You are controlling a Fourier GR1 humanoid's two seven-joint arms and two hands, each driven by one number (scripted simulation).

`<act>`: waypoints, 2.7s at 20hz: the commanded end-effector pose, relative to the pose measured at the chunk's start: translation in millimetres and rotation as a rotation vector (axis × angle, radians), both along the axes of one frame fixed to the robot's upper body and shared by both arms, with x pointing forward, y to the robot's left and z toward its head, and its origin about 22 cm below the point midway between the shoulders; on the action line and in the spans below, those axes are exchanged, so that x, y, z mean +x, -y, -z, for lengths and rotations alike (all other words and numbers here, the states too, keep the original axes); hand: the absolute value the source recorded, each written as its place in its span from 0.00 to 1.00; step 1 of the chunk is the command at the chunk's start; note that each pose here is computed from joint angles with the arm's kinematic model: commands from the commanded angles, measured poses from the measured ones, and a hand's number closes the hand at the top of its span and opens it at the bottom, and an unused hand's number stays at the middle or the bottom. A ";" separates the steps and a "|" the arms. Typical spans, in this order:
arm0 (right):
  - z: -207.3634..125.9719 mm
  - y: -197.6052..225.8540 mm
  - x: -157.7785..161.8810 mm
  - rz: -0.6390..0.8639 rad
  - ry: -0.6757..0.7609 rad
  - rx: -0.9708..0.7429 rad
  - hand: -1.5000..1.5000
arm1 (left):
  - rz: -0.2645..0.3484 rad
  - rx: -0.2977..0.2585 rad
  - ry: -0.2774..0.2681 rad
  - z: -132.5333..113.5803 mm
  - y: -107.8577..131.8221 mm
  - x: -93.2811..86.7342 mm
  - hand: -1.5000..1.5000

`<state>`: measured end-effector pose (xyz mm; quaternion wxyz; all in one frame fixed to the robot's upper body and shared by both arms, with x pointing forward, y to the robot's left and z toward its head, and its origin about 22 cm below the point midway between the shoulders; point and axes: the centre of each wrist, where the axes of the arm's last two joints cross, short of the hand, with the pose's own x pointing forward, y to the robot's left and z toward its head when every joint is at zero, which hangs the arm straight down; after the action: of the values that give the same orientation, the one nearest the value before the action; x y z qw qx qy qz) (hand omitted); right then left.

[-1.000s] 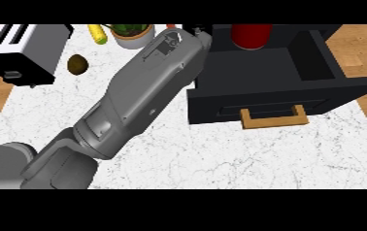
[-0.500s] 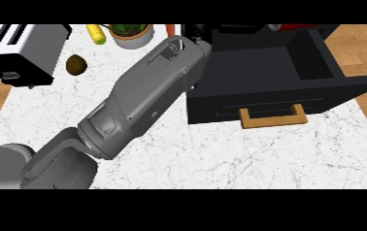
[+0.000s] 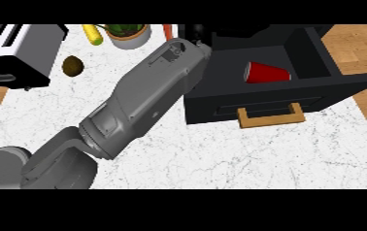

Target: Pick up the can, place it into the drawer and close the drawer

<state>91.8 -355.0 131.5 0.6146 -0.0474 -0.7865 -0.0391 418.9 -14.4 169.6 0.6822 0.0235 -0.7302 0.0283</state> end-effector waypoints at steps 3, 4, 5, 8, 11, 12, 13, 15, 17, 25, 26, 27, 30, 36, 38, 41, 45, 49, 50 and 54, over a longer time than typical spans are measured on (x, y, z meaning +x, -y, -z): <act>-3.2 -8.5 -1.1 0.000 -0.001 0.000 0.00 | -0.012 -0.014 0.005 -5.2 4.0 -0.9 0.00; 6.1 -4.7 0.9 -0.004 -0.001 0.001 0.00 | -0.011 -0.021 0.011 4.5 -0.6 -0.4 0.00; -11.1 -10.2 7.5 -0.013 0.022 0.006 0.00 | -0.014 -0.023 0.018 14.0 -2.9 -2.5 0.00; -24.4 -7.7 -7.6 0.006 0.103 -0.212 0.00 | 0.008 -0.051 0.019 -3.4 0.7 1.4 0.00; -34.8 2.7 4.7 -0.003 0.147 -0.355 0.00 | 0.003 -0.079 0.065 -0.4 0.2 -0.7 0.00; -34.2 -4.1 7.7 -0.021 0.162 -0.362 0.00 | 0.016 -0.088 0.056 -9.5 4.9 -2.0 0.00; -31.6 -19.1 8.0 -0.019 0.192 -0.344 0.00 | 0.010 -0.078 0.062 -2.7 2.7 -2.0 0.00; -40.5 -13.7 22.7 -0.038 0.222 -0.411 0.00 | 0.014 -0.081 0.095 -4.4 7.6 -7.2 0.00; -35.3 -25.5 16.4 -0.052 0.226 -0.441 0.00 | 0.005 -0.086 0.110 -15.3 6.7 -0.6 0.00; -44.5 -61.0 55.9 -0.037 0.239 -0.650 0.00 | 0.013 -0.116 0.123 -35.3 17.9 -6.2 0.00; -45.5 -71.3 60.4 -0.043 0.233 -0.665 0.00 | 0.019 -0.096 0.104 -20.0 11.0 -3.4 0.00; -40.2 -62.7 73.4 -0.047 0.224 -0.692 0.00 | 0.014 -0.118 0.099 -10.1 7.7 -5.4 0.00; -38.7 -79.0 92.4 -0.047 0.226 -0.792 0.00 | 0.045 -0.108 0.076 -22.0 9.3 -1.4 0.00; -33.2 -118.2 147.2 -0.001 0.241 -0.870 0.00 | 0.010 -0.102 0.066 -12.5 0.2 -0.9 0.00; -32.1 -130.0 160.5 -0.010 0.233 -0.957 0.00 | 0.018 -0.105 0.056 -26.9 3.8 -2.5 0.00; -15.2 -128.7 186.0 -0.041 0.230 -1.015 0.00 | -0.020 -0.079 0.072 0.4 -27.5 9.7 0.00; 4.5 -141.0 217.8 -0.062 0.192 -1.131 0.00 | -0.011 -0.078 0.078 -44.0 -18.2 4.5 0.00; 25.2 -138.8 234.4 -0.087 0.179 -1.281 0.00 | -0.045 -0.071 0.077 -32.9 -45.1 11.3 0.00; 40.7 -154.5 239.1 -0.079 0.166 -1.311 0.00 | -0.027 -0.070 0.061 -26.3 -25.1 -0.7 0.00; 49.9 -150.4 269.9 -0.026 0.133 -1.311 0.00 | -0.066 -0.072 0.076 -26.3 -48.6 2.0 0.00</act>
<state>341.4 -201.9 102.1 0.4089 -0.3816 -0.7017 0.4415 423.8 26.7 197.7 0.6549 0.0124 -0.7525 0.0688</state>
